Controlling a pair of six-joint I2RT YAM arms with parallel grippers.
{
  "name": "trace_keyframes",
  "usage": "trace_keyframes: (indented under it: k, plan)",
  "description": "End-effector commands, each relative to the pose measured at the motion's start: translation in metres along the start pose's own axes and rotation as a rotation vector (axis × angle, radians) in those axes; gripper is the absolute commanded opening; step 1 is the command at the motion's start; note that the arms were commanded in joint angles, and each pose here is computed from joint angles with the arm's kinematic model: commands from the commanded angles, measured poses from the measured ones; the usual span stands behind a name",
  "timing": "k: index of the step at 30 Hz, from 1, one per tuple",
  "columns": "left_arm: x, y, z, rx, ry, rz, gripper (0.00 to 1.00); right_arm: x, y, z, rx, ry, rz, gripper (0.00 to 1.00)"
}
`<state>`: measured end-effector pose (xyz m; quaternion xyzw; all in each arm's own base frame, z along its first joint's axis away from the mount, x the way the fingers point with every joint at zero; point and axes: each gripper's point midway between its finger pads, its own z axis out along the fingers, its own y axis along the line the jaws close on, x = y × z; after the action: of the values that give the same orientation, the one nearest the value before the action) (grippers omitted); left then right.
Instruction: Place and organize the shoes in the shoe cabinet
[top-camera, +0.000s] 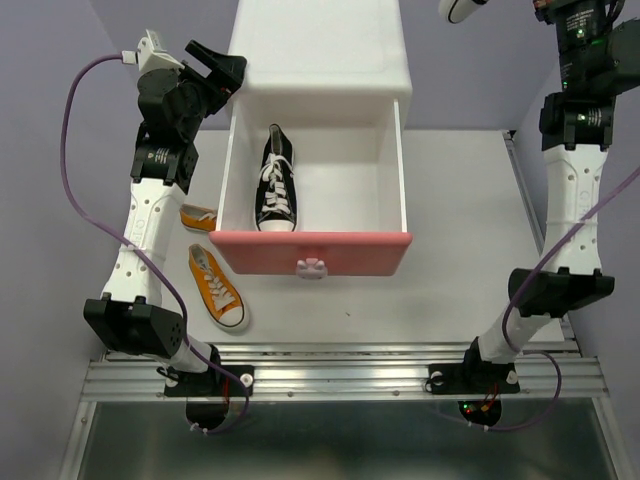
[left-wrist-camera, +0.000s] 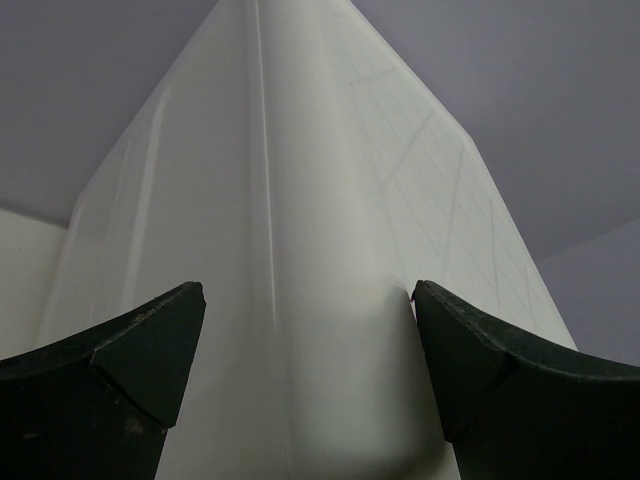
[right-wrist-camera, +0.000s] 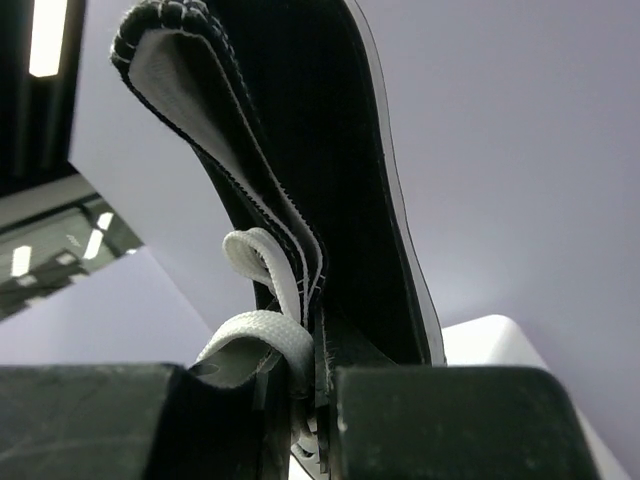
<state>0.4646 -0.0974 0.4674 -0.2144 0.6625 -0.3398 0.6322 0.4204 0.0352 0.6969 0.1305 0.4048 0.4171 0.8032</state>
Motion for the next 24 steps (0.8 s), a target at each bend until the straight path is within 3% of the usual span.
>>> trace_keyframes:
  k: [1, 14, 18, 24]
  plan:
    - [0.085, 0.111, -0.006, -0.338, 0.298, 0.069, 0.95, -0.049, 0.093, -0.003, -0.325, -0.108, 0.201, 0.01]
    - [0.082, 0.111, -0.006, -0.347, 0.292, 0.074, 0.95, 0.085, 0.166, -0.006, -0.495, 0.234, 0.52, 0.01]
    - [0.084, 0.11, -0.005, -0.338, 0.294, 0.065, 0.95, 0.105, 0.183, -0.017, -0.521, 0.324, 0.536, 0.01]
    - [0.082, 0.106, -0.005, -0.327, 0.285, 0.054, 0.95, 0.156, 0.201, -0.047, -0.482, 0.514, 0.42, 0.01]
